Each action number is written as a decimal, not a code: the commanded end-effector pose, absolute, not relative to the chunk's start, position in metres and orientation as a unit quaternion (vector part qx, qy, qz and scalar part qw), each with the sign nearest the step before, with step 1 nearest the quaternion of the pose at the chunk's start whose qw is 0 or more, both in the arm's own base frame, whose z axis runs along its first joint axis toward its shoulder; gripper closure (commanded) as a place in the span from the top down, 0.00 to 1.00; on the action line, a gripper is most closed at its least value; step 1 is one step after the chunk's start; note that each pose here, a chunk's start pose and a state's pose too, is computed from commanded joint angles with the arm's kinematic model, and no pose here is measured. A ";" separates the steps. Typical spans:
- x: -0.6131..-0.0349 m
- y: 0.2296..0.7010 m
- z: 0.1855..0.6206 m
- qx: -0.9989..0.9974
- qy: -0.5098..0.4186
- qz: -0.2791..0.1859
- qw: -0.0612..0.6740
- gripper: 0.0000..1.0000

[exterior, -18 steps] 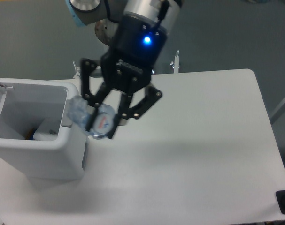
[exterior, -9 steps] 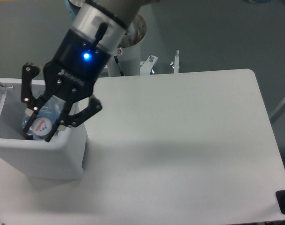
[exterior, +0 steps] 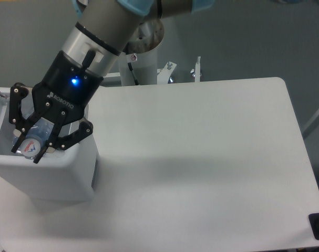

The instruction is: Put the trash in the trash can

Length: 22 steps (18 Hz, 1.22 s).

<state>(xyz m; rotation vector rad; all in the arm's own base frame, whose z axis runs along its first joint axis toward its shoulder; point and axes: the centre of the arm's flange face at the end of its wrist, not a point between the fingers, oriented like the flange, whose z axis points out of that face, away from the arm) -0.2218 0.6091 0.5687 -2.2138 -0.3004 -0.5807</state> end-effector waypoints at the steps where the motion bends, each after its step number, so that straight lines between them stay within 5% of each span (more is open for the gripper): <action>1: -0.220 0.608 0.566 -0.878 -0.115 -0.230 0.403 0.20; 4: -0.217 0.604 0.565 -0.881 -0.099 -0.223 0.406 0.25; 13: -0.211 0.597 0.556 -0.885 -0.077 -0.216 0.405 0.88; 22: -0.235 0.591 0.561 -0.885 -0.054 -0.185 0.425 1.00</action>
